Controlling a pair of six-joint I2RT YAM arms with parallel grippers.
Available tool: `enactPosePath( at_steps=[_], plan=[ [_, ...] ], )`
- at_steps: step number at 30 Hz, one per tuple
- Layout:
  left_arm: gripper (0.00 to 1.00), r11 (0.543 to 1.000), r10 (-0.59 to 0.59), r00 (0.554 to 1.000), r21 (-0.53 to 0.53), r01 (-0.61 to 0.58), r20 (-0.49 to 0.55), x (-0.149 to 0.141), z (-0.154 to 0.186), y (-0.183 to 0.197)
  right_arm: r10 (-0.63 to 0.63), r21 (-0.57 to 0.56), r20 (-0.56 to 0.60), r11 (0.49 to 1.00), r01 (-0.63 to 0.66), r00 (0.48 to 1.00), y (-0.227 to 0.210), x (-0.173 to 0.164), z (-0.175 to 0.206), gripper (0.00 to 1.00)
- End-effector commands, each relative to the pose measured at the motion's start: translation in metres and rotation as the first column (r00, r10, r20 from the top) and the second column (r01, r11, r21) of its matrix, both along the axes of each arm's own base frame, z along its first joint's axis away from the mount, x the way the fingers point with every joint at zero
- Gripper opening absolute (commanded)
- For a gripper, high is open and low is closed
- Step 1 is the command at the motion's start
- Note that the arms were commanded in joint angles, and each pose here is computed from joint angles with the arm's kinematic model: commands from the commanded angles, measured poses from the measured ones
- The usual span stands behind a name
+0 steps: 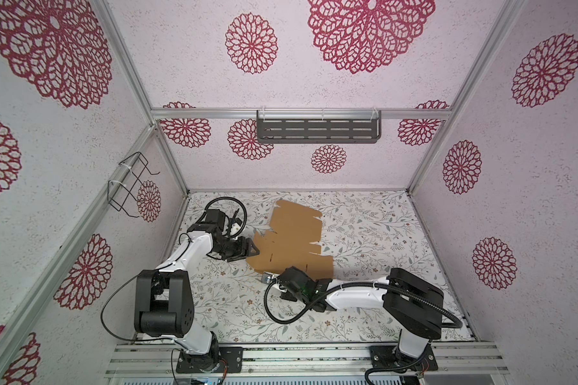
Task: Assemble paper box
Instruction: Turn over the paper box at the center of the table.
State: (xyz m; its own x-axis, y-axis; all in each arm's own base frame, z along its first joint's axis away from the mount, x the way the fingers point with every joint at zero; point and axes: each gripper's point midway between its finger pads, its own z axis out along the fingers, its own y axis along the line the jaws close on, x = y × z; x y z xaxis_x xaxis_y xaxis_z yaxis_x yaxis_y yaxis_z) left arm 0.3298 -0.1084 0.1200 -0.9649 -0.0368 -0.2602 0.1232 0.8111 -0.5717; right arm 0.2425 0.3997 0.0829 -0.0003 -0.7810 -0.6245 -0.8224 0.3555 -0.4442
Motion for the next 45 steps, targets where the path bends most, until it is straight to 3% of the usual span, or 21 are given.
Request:
enactPosePath(
  at_steps=[1, 5, 8, 10, 13, 15, 17, 22, 24, 29, 32, 35, 41, 43, 45],
  plan=[
    [0.97, 1.000, 0.007, 0.989, -0.009, -0.006, 0.151, 0.015, 0.049, 0.007, -0.028, 0.166, -0.166, 0.985, 0.055, 0.986, 0.005, 0.005, 0.041, 0.00],
    [0.97, 0.995, 0.075, 0.939, 0.038, -0.093, 0.335, 0.037, 0.118, 0.038, -0.071, 0.305, -0.284, 0.939, 0.160, 0.956, 0.006, 0.033, 0.082, 0.00],
    [0.97, 0.980, 0.108, 0.849, 0.090, -0.179, 0.518, 0.054, 0.179, 0.061, -0.119, 0.398, -0.368, 0.876, 0.272, 0.922, 0.006, 0.063, 0.114, 0.00],
    [0.97, 0.970, 0.094, 0.785, 0.122, -0.212, 0.612, 0.060, 0.214, 0.067, -0.166, 0.461, -0.433, 0.804, 0.375, 0.886, 0.002, 0.089, 0.138, 0.00],
    [0.97, 0.960, 0.092, 0.743, 0.138, -0.242, 0.663, 0.066, 0.250, 0.069, -0.218, 0.560, -0.533, 0.634, 0.534, 0.818, -0.009, 0.129, 0.177, 0.00],
    [0.97, 0.963, 0.046, 0.711, 0.157, -0.218, 0.701, 0.068, 0.268, 0.062, -0.221, 0.593, -0.640, 0.469, 0.655, 0.736, -0.024, 0.155, 0.196, 0.00],
    [0.97, 0.966, -0.042, 0.680, 0.204, -0.160, 0.732, 0.066, 0.279, 0.047, -0.202, 0.564, -0.744, 0.321, 0.760, 0.637, -0.038, 0.178, 0.206, 0.00],
    [0.97, 0.932, -0.276, 0.594, 0.361, -0.025, 0.756, 0.058, 0.299, 0.006, -0.046, 0.513, -0.856, 0.040, 0.858, 0.514, -0.060, 0.207, 0.258, 0.00],
    [0.97, 0.923, -0.329, 0.564, 0.385, 0.021, 0.757, 0.053, 0.304, -0.011, 0.023, 0.436, -0.899, -0.054, 0.899, 0.437, -0.068, 0.211, 0.262, 0.00],
    [0.97, 0.916, -0.386, 0.548, 0.379, 0.133, 0.742, 0.039, 0.297, -0.044, 0.165, 0.275, -0.941, -0.139, 0.951, 0.296, -0.063, 0.205, 0.236, 0.00],
    [0.97, 0.876, -0.477, 0.528, 0.428, 0.221, 0.703, 0.025, 0.280, -0.065, 0.255, 0.188, -0.937, -0.208, 0.960, 0.239, -0.063, 0.196, 0.211, 0.00],
    [0.97, 0.792, -0.609, 0.471, 0.528, 0.306, 0.639, 0.007, 0.257, -0.083, 0.278, 0.143, -0.937, -0.244, 0.959, 0.210, -0.062, 0.192, 0.195, 0.00],
    [0.96, 0.665, -0.728, 0.426, 0.706, 0.244, 0.537, 0.017, 0.220, -0.081, 0.271, 0.103, -0.945, -0.290, 0.952, 0.185, -0.064, 0.196, 0.173, 0.01],
    [0.96, 0.641, -0.740, 0.434, 0.736, 0.219, 0.514, 0.018, 0.207, -0.079, 0.263, 0.102, -0.947, -0.299, 0.949, 0.185, -0.064, 0.197, 0.168, 0.02],
    [0.97, 0.651, -0.729, 0.451, 0.725, 0.224, 0.515, 0.017, 0.197, -0.081, 0.243, 0.105, -0.952, -0.305, 0.947, 0.184, -0.064, 0.196, 0.163, 0.04]
  ],
)
